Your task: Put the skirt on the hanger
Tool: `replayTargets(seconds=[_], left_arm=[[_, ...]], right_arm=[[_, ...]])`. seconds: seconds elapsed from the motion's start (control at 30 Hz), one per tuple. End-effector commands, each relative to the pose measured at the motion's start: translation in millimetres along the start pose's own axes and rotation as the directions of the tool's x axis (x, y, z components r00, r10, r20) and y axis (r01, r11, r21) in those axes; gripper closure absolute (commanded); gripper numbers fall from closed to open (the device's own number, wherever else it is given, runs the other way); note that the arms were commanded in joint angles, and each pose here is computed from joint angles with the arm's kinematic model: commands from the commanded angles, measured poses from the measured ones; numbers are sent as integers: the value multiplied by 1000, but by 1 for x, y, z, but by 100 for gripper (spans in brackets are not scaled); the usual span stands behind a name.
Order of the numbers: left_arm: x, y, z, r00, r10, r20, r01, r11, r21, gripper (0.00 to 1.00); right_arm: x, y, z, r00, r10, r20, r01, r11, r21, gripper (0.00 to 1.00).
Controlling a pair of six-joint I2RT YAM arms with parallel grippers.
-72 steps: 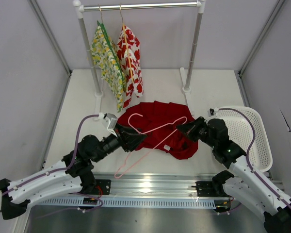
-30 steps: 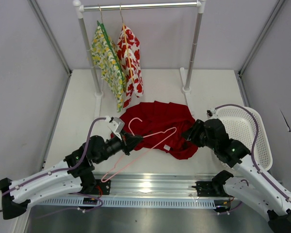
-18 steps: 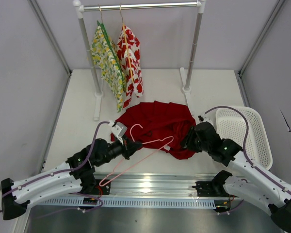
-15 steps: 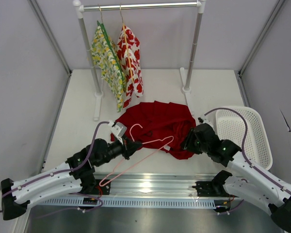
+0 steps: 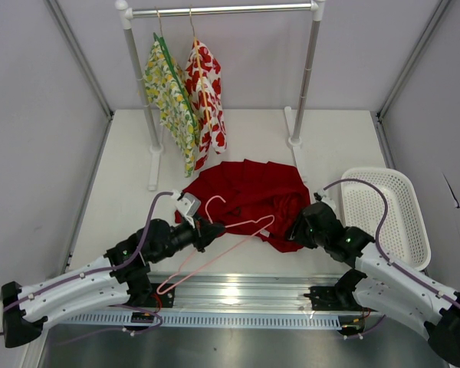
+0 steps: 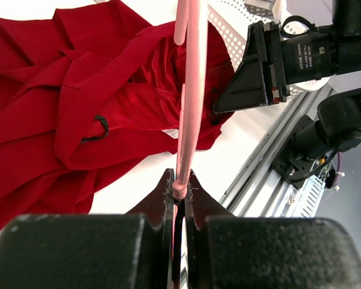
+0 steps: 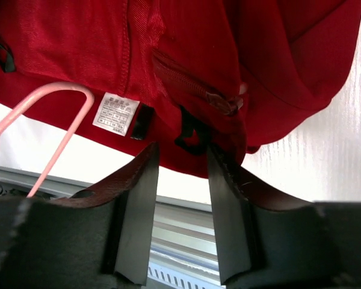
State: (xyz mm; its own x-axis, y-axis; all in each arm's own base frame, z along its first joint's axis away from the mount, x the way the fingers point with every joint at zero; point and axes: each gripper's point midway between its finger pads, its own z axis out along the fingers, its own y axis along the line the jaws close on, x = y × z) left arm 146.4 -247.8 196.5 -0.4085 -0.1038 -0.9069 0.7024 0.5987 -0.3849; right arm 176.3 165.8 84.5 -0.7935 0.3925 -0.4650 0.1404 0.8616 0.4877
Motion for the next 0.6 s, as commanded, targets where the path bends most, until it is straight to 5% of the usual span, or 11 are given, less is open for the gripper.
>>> replayTargets(seconds=[0.0,0.37,0.57], left_arm=[[-17,-9,1,999,-14,50,13,999,29,100],[-17,-10,4,999,-12,45,11,999,34,100],[-15,-9,4,999,-14,43,12,999,31,100]], right_arm=[[-13,11,-1,997,42,68,-39,998,-44,59],[-20,-6,-29,996,21,92,-27,998,64,50],[-26,21,-40,994,42,99,-36,997,-65,51]])
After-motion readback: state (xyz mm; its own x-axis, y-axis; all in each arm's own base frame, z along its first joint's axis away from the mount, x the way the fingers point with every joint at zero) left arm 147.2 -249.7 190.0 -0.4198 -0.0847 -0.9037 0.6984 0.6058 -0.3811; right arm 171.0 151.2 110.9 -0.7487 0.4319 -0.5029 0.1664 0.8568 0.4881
